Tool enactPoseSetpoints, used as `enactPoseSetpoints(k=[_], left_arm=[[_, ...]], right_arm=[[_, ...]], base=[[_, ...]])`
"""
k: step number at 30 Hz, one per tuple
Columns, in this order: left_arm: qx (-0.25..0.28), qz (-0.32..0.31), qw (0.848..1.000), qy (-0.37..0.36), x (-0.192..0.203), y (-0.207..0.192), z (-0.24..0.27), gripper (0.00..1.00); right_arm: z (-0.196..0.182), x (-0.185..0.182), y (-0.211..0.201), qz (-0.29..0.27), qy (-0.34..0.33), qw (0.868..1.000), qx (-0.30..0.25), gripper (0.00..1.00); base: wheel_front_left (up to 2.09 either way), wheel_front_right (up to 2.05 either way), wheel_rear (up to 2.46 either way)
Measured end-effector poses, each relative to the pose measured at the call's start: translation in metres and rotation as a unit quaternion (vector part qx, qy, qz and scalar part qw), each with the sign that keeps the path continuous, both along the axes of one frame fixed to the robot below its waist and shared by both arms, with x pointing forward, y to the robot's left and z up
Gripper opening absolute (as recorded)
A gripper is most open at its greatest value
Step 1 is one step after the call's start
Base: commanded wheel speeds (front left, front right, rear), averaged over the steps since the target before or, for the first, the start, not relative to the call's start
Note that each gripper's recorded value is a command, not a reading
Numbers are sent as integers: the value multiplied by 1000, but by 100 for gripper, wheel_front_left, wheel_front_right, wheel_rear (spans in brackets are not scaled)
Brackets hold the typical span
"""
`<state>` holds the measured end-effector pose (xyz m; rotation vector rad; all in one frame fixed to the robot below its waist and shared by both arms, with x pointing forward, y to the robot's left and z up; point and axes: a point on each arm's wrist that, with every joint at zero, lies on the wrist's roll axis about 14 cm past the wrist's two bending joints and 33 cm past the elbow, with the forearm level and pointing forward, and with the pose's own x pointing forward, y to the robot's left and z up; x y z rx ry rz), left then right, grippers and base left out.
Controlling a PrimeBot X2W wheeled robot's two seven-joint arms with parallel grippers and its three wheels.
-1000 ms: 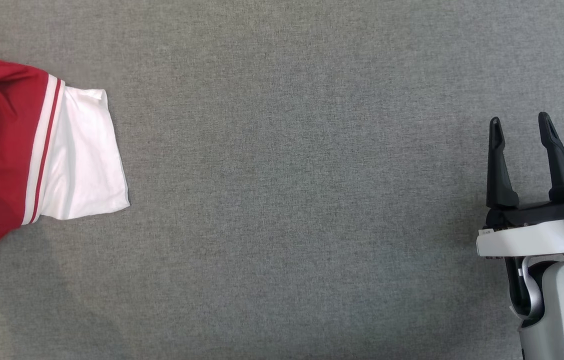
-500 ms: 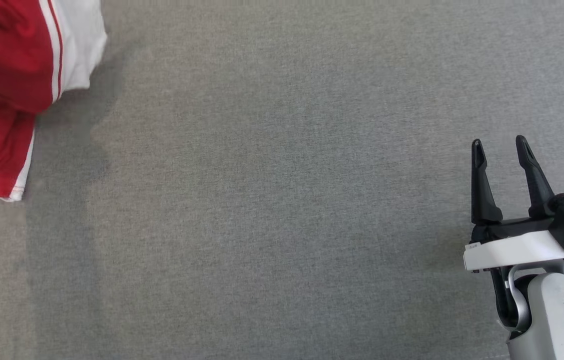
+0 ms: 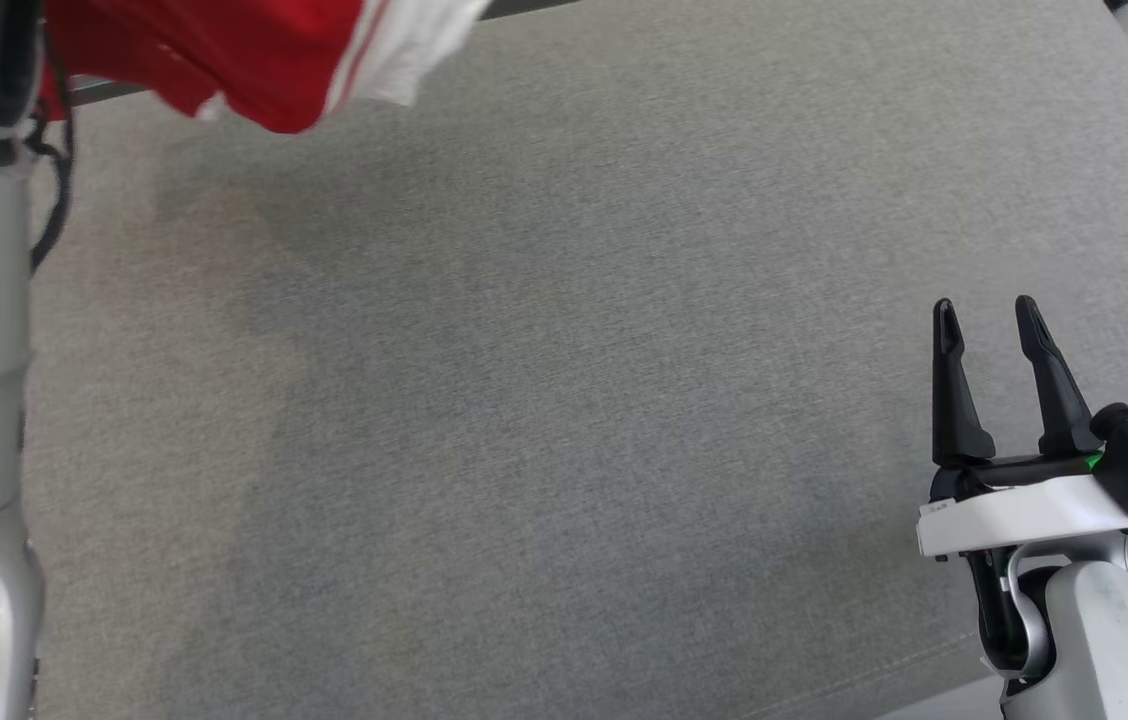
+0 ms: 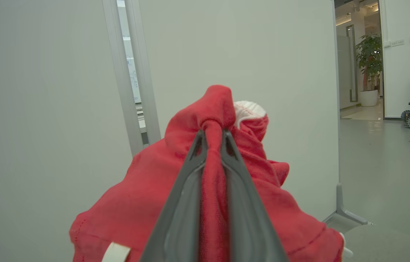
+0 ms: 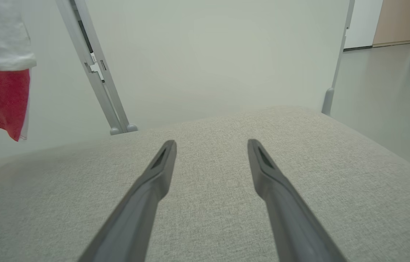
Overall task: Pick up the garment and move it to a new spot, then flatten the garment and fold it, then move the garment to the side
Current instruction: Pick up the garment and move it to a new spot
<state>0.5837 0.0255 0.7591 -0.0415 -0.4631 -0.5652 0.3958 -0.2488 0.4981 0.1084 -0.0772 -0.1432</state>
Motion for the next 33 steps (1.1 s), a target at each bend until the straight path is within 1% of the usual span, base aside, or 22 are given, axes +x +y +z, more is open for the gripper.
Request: enactPoseSetpoints(k=[3, 7, 10, 12, 15, 17, 19, 24, 25, 26, 27, 29, 33], left_arm=[[-13, -58, 998, 10, -12, -44, 1, 0], [-26, -111, 993, 25, -26, -83, -8, 0], [-18, -146, 986, 73, -39, -112, -51, 0], [-15, -162, 980, 113, -50, -124, -83, 0], [-13, -161, 971, 178, -63, -126, -138, 0], [-1, -159, 959, 233, -78, -126, -183, 0], [5, -156, 949, 272, -93, -124, -217, 0], [4, -148, 932, 332, -123, -118, -265, 0], [5, -148, 929, 340, -129, -117, -271, 29], [4, -149, 927, 343, -133, -117, -274, 70], [2, -150, 928, 340, -135, -117, -273, 100], [-4, -147, 933, 328, -135, -115, -266, 100], [-26, -123, 949, 288, -126, -98, -243, 100]], right_arm=[[3, -11, -11, -18, -1, 1000, 4, 100], [6, -23, -23, -39, -3, 999, 5, 100], [6, -35, -33, -56, -1, 998, 5, 100], [7, -40, -35, -61, -1, 998, 5, 100], [10, -42, -33, -59, -5, 998, 7, 100], [13, -43, -32, -56, -10, 998, 8, 100], [12, -45, -29, -52, -9, 999, 9, 100], [12, -44, -20, -39, -9, 999, 10, 100], [12, -44, -17, -35, -10, 999, 11, 100], [11, -44, -15, -31, -9, 999, 12, 100], [11, -44, -13, -29, -10, 999, 12, 100], [11, -45, -9, -24, -10, 1000, 12, 100], [14, -47, -2, -13, -15, 1000, 15, 100]], base=[[0, 0, 0], [0, 0, 0], [0, 0, 0], [0, 0, 0], [0, 0, 0], [0, 0, 0], [0, 0, 0], [0, 0, 0], [0, 0, 0], [0, 0, 0], [0, 0, 0], [0, 0, 0], [0, 0, 0]])
